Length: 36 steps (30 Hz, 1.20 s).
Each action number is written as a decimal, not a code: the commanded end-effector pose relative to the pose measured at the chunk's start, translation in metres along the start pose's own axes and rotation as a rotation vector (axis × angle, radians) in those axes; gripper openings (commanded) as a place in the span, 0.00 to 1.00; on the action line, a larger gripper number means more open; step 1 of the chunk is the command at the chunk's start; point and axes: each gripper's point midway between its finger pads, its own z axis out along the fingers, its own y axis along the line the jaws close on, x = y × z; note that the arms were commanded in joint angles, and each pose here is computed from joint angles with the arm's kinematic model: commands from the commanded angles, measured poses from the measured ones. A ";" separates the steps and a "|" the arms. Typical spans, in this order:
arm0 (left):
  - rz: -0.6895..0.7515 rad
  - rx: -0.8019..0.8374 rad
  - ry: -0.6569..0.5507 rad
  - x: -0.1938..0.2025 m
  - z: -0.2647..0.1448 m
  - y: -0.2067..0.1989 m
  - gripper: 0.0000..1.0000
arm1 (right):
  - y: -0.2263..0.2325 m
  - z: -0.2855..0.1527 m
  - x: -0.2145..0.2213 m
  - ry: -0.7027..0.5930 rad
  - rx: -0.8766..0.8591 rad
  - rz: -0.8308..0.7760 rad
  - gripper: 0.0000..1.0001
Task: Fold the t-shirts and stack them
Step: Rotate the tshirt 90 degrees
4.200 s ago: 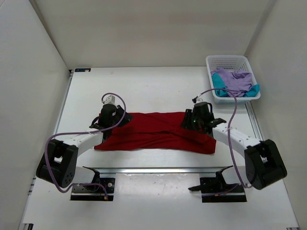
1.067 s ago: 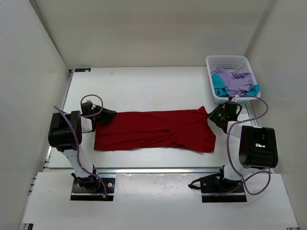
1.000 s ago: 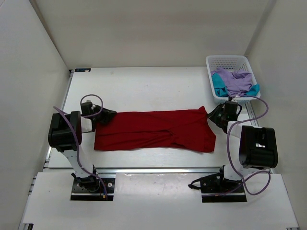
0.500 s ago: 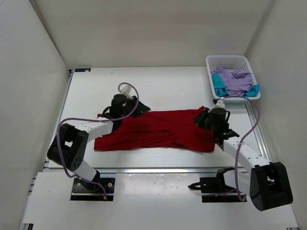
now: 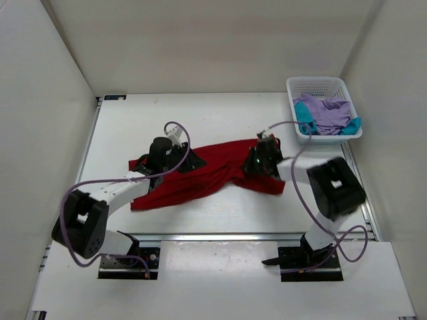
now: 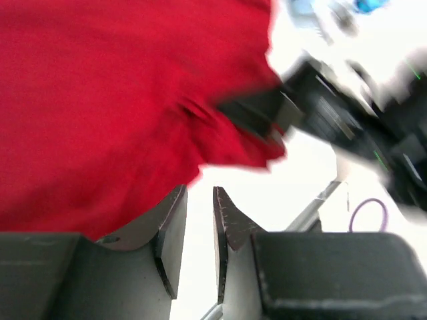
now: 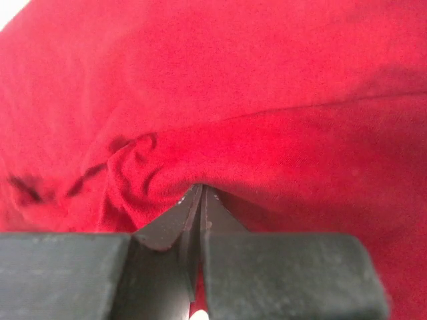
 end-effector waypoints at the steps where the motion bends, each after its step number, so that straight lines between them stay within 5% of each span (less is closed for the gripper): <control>1: 0.074 0.090 -0.041 -0.019 -0.025 -0.031 0.34 | -0.003 0.052 -0.038 0.034 0.015 -0.049 0.02; 5: 0.058 0.073 -0.081 -0.027 -0.040 -0.021 0.34 | 0.041 0.132 -0.138 0.010 -0.088 -0.153 0.04; 7: 0.063 0.021 -0.074 -0.027 -0.048 -0.006 0.35 | 0.054 0.134 -0.169 0.063 -0.043 -0.200 0.05; 9: 0.082 -0.004 -0.107 -0.035 -0.059 0.000 0.36 | 0.097 0.110 -0.228 -0.049 -0.050 -0.326 0.12; 14: 0.118 -0.136 -0.056 -0.015 -0.063 0.026 0.40 | 0.146 0.031 -0.257 -0.098 -0.049 -0.410 0.37; 18: 0.188 -0.101 0.025 0.001 -0.065 0.020 0.35 | 0.159 0.016 -0.182 0.034 -0.009 -0.479 0.37; 20: 0.202 -0.103 0.046 0.008 -0.068 0.021 0.35 | 0.175 0.014 -0.149 -0.017 -0.077 -0.500 0.35; 22: 0.208 -0.073 0.056 0.013 -0.073 0.017 0.34 | 0.144 0.013 -0.081 0.059 -0.094 -0.405 0.35; 23: 0.210 -0.055 0.068 0.015 -0.074 0.015 0.33 | 0.166 -0.007 -0.095 -0.039 -0.177 -0.353 0.36; 26: 0.254 -0.012 0.092 0.020 -0.078 0.000 0.37 | 0.169 -0.021 -0.042 -0.045 -0.343 -0.235 0.40; 30: 0.307 -0.054 0.042 0.000 -0.086 -0.004 0.40 | 0.188 0.002 0.019 0.017 -0.403 -0.202 0.49; 36: 0.289 -0.089 -0.021 -0.019 -0.087 -0.006 0.37 | 0.206 0.054 0.056 0.047 -0.333 -0.143 0.49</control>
